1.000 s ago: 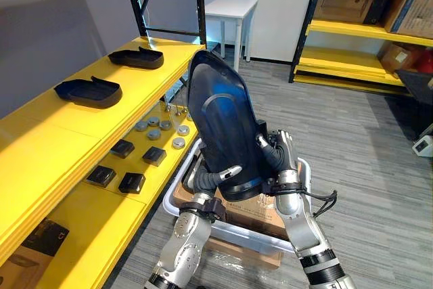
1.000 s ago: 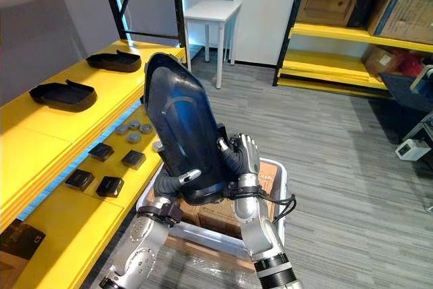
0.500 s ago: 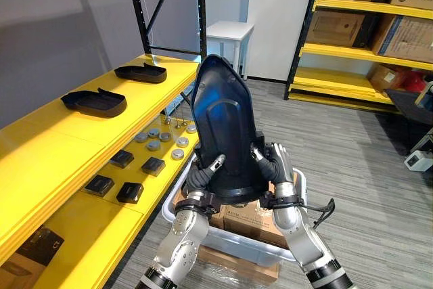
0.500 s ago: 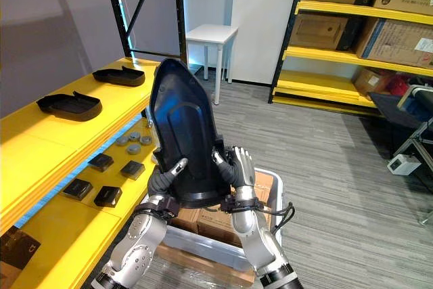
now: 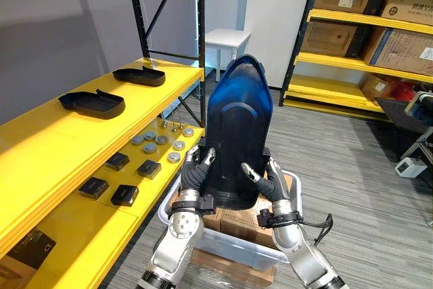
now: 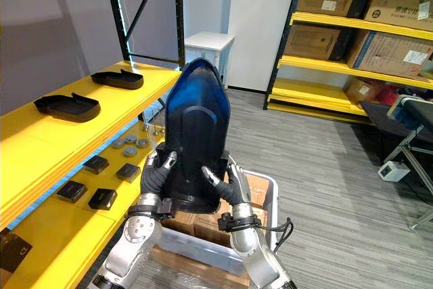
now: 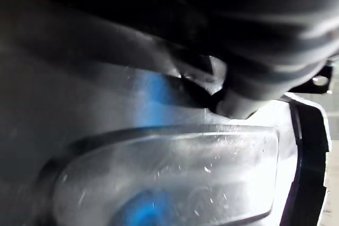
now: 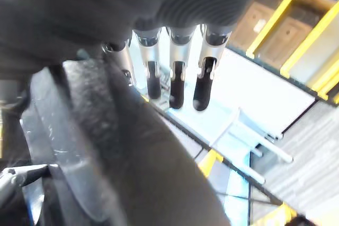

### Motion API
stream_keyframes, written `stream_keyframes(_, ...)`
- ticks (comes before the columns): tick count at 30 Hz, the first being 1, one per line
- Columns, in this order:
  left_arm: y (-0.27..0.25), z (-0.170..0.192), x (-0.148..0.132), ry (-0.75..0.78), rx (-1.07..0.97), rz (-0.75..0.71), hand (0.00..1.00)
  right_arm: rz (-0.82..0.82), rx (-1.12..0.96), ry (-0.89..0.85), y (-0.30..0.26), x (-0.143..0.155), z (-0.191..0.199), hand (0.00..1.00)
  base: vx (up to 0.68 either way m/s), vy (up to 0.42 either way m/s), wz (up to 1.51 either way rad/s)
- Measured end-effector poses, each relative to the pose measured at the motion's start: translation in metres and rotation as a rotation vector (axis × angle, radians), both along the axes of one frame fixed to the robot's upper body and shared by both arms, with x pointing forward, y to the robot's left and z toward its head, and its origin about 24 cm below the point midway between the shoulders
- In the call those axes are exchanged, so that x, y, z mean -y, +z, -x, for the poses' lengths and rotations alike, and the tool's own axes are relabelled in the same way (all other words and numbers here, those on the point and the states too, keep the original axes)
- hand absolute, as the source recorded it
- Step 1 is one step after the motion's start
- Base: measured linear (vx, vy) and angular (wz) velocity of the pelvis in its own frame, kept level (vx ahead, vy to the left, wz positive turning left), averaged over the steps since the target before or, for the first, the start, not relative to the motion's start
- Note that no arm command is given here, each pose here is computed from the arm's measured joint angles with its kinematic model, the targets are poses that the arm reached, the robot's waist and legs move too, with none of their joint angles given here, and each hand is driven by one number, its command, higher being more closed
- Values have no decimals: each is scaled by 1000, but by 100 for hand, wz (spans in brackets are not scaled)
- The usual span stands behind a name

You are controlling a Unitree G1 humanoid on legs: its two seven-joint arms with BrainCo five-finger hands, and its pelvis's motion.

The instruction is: Walk over and take plastic housings, then place them on the shelf

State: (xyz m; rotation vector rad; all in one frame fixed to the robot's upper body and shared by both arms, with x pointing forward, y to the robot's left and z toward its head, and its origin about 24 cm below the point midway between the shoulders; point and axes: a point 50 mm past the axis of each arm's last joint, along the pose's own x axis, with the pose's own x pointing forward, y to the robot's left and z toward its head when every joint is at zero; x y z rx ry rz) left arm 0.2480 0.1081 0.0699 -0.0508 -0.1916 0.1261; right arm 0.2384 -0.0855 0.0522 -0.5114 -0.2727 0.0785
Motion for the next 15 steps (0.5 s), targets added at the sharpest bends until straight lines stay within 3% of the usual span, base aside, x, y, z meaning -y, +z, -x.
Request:
stream_keyframes(5,-3,4,-21,189,7,-123,100,-142,-40,57,-1,-10,0,0,18,-53,77)
stream_keyframes(6,-3,4,-35,290,9,-130,100,-210,-36,62,1,-6,0,0,16,-65,96)
stream_keyframes(8,-2,7,-68,494,5,-116,100,-296,-37,18,2,13,-3,0,29,-51,104)
stream_keyframes(10,-3,16,-101,677,-1,-132,100,-424,-24,-99,6,57,-8,0,70,32,117)
stream_keyframes(12,-3,25,-113,741,-4,-133,100,-524,-3,-187,9,88,-10,0,88,89,87)
stream_keyframes(15,2,48,-128,815,13,-156,100,-650,21,-210,13,100,-10,0,209,182,43)
